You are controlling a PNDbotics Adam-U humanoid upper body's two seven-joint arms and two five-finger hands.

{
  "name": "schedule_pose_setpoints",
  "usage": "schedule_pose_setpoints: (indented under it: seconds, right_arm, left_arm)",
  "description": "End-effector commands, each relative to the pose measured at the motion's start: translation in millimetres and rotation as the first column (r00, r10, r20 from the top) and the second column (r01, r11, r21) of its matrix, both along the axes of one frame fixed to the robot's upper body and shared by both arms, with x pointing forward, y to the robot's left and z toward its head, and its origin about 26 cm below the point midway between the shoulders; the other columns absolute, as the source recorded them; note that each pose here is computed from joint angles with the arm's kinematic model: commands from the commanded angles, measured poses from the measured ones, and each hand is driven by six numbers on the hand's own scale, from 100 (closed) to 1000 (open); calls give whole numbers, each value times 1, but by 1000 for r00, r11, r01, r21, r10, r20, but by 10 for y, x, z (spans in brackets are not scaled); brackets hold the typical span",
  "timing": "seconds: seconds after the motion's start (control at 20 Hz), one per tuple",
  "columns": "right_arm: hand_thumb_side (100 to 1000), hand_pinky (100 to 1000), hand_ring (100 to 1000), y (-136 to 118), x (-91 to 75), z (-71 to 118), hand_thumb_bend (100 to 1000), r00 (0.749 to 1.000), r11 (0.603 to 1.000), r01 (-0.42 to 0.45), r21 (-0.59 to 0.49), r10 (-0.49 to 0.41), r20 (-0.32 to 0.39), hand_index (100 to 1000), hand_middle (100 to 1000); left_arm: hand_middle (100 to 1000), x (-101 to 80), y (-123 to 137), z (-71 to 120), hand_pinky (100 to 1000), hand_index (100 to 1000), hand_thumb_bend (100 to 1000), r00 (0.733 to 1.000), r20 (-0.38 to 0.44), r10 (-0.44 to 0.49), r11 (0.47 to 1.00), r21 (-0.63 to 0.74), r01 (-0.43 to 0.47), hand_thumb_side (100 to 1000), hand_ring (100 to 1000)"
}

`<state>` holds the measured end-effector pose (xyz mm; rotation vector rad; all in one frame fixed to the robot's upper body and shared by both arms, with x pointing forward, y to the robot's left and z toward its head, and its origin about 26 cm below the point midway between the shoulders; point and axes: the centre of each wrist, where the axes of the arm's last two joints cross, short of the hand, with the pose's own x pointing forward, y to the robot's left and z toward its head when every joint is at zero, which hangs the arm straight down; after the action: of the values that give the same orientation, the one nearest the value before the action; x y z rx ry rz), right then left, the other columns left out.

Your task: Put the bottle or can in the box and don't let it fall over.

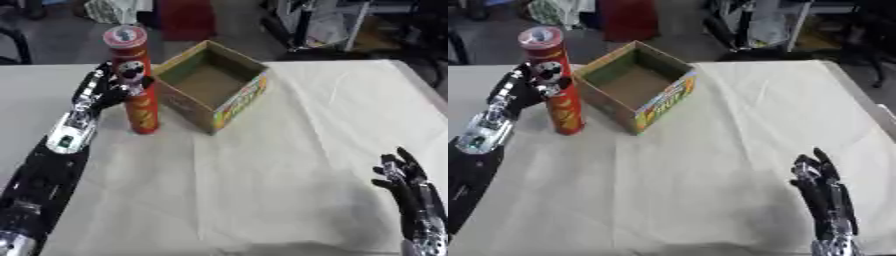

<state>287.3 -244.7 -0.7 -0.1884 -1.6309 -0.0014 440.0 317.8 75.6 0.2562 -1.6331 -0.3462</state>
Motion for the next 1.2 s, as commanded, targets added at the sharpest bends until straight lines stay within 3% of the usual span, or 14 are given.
schedule_pose_setpoints:
  seconds: [0.05,0.2,0.25,0.3,0.4,0.45,0.55,0.8,1.2]
  right_arm:
    - [632,679,753,-5,37,66,100,1000,1000,-10,-2,10,23,976,802]
    - [632,679,752,0,42,70,100,1000,1000,-11,1,11,25,977,802]
    - [632,679,752,0,43,70,100,1000,1000,-11,1,11,25,976,800]
    - [632,679,752,0,43,70,100,1000,1000,-11,1,11,25,976,799]
    - [632,679,752,0,44,70,100,1000,1000,-11,2,11,25,976,799]
    - [633,679,752,0,43,70,100,1000,1000,-11,2,11,25,976,799]
    - [631,679,752,-1,42,68,100,1000,1000,-11,2,11,24,976,798]
    - [631,679,752,-2,42,68,100,1000,1000,-12,1,12,23,977,798]
    - [633,679,752,10,39,60,100,1000,1000,-20,1,20,18,977,798]
  left_arm:
    - [746,83,-46,148,984,858,651,999,19,-30,999,33,29,276,999]
    - [673,91,-77,107,981,805,560,998,-3,-57,997,42,57,186,989]
    - [591,89,-79,93,976,741,439,998,-10,-62,997,43,63,100,963]
    - [529,88,-79,83,968,682,365,998,-16,-64,997,42,65,100,937]
    - [509,86,-75,74,965,661,342,998,-20,-56,998,37,56,100,927]
    - [411,86,-73,76,944,547,247,998,-20,-52,998,35,52,100,868]
    - [340,86,-52,102,930,468,212,1000,-8,-25,999,21,25,100,818]
    - [345,88,-36,273,932,461,224,998,68,9,1000,-12,-8,100,826]
    - [351,197,-76,855,958,470,270,972,231,34,992,-130,-3,100,887]
